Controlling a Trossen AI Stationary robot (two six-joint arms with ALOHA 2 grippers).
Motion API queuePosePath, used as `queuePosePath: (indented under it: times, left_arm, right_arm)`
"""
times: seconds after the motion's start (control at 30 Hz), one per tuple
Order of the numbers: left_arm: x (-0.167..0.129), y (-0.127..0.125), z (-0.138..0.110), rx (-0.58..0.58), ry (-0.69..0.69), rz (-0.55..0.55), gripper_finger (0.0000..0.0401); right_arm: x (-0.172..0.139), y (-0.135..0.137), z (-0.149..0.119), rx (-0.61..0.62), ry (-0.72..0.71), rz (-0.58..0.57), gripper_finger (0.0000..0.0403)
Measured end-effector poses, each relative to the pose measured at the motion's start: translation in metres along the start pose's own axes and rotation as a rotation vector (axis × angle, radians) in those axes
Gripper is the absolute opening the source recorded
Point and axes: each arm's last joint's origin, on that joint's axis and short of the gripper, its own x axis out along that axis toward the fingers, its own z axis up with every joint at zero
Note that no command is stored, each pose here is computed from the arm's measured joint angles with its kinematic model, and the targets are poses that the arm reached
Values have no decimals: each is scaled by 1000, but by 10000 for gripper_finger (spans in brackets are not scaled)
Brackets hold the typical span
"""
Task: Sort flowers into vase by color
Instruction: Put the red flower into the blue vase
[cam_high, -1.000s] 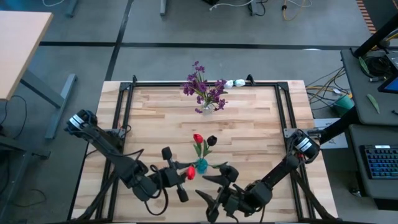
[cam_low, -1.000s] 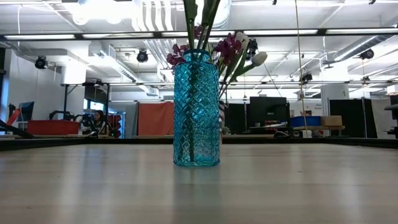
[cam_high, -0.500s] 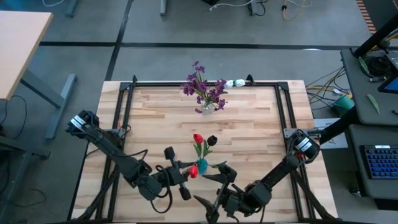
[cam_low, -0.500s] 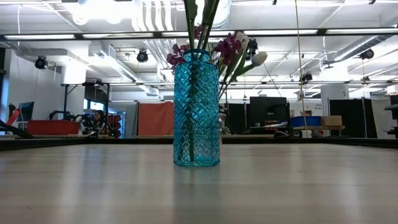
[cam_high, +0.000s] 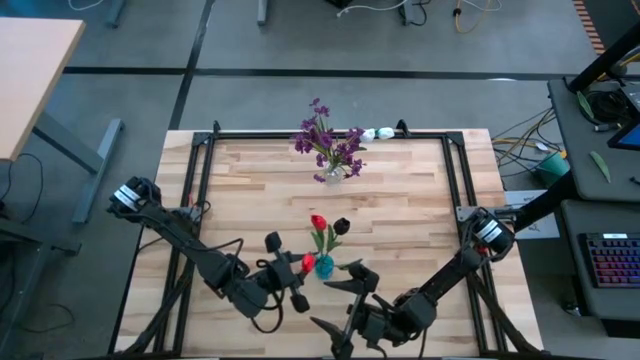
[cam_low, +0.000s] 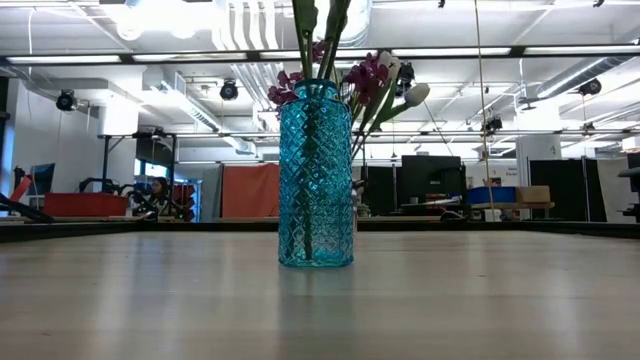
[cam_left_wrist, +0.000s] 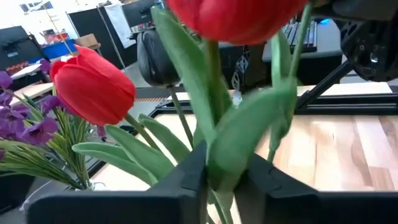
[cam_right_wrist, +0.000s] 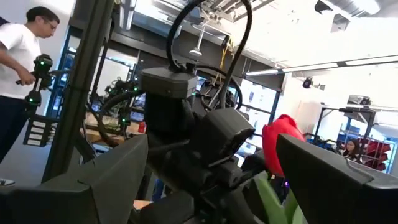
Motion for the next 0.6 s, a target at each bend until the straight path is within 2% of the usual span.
queuePosePath:
  times: [0.17,0.37,0.6]
  left_arm:
    - [0,0,-2,6,5,-7,107]
    - [0,0,-4,27,17,-21,211]
    - [-17,-5,4,161,-11,91,304]
  right_arm:
    - [1,-1,-1,21,-4,1,348]
    - [5,-3,-3,38,-1,-7,348]
    - [5,-3,-3,37,-1,-7,348]
